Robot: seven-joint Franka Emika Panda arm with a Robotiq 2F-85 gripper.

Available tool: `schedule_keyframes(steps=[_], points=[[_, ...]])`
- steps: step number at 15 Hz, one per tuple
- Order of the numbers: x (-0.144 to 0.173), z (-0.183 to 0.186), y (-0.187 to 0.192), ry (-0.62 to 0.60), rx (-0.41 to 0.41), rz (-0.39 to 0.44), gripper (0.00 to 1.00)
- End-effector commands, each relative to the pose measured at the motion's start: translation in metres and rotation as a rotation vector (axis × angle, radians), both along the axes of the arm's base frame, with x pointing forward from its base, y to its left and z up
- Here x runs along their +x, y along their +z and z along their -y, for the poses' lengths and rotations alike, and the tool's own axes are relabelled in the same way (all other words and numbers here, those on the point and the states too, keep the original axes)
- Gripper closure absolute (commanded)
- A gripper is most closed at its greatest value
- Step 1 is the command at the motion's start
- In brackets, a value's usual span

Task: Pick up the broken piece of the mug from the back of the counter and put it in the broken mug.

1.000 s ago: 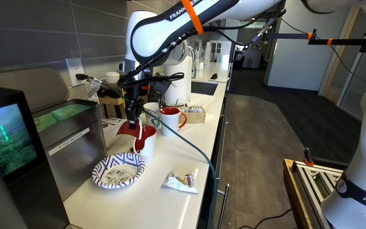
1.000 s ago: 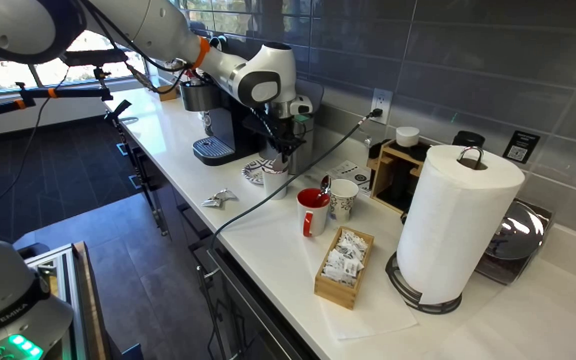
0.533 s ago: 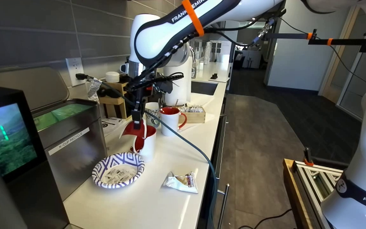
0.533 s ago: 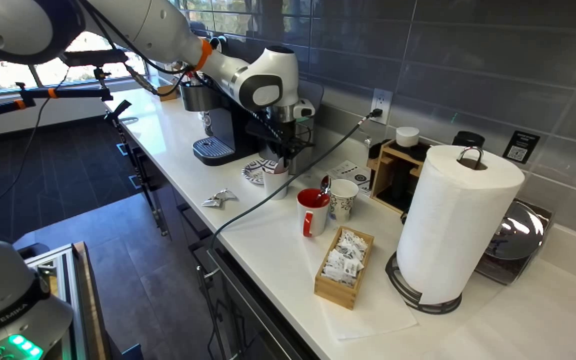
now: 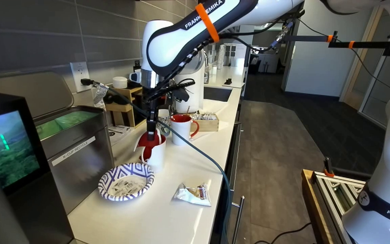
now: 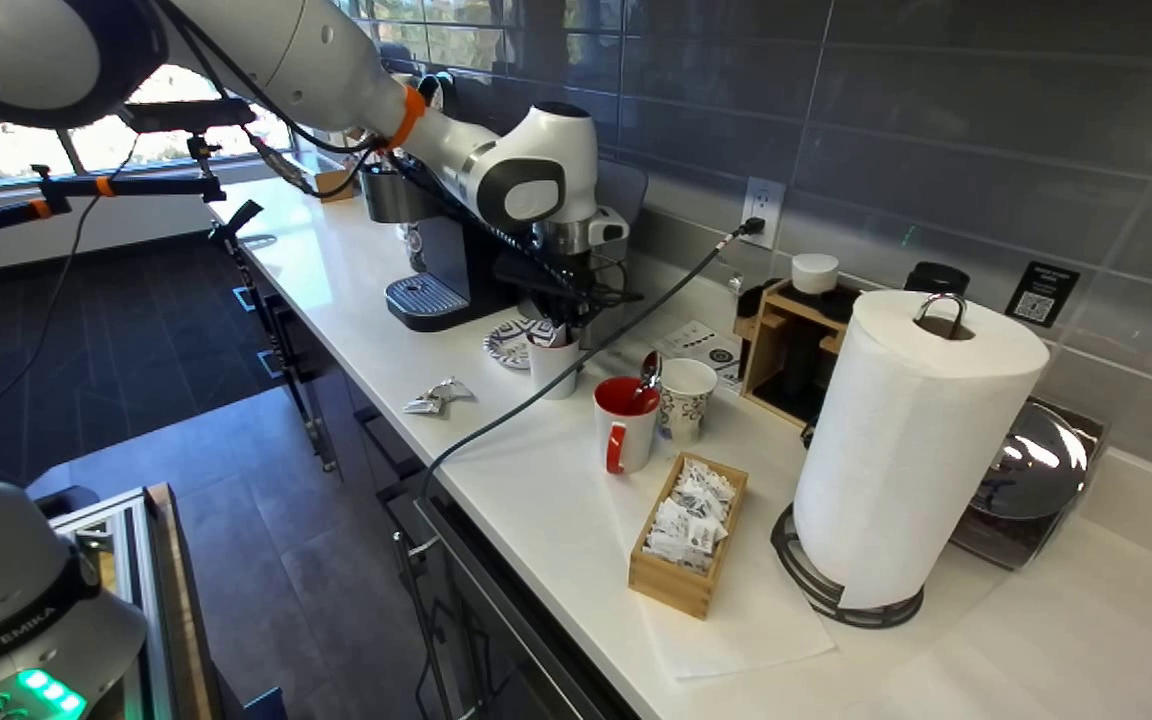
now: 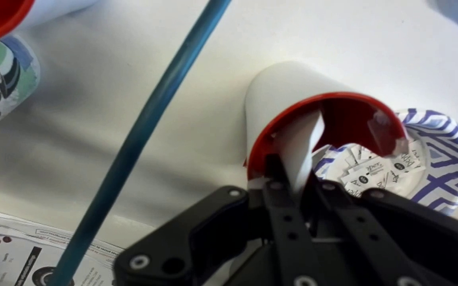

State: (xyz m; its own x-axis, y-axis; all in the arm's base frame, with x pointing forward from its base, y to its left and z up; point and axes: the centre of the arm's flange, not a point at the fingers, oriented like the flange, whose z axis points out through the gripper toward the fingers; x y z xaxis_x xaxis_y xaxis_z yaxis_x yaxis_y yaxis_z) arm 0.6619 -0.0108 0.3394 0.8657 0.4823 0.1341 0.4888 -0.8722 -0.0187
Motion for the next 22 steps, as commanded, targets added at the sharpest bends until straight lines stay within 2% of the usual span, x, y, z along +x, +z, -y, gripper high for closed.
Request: schedule_keyframes(steps=[1,8,9,10,11,12,15,16,17,18,19,22], points=[[-0.016,0.000,-0.003,0.059,-0.013,-0.005,0.97],[-0.023,-0.010,-0.011,0.101,-0.046,-0.008,0.97],[-0.024,-0.012,-0.012,0.107,-0.047,-0.011,0.89],[-0.024,-0.014,-0.012,0.109,-0.049,-0.015,0.64],[-0.025,-0.015,-0.012,0.110,-0.052,-0.016,0.64],[-0.025,-0.016,-0.013,0.112,-0.055,-0.016,0.58],[-0.025,-0.017,-0.012,0.121,-0.064,-0.017,0.34],[-0.026,-0.017,-0.012,0.123,-0.066,-0.017,0.59],[-0.027,-0.017,-0.012,0.123,-0.067,-0.018,0.70],[-0.027,-0.017,-0.011,0.120,-0.066,-0.020,0.46],[-0.026,-0.017,-0.009,0.116,-0.062,-0.019,0.32],[-0.023,-0.017,0.003,0.081,-0.023,-0.005,0.15]])
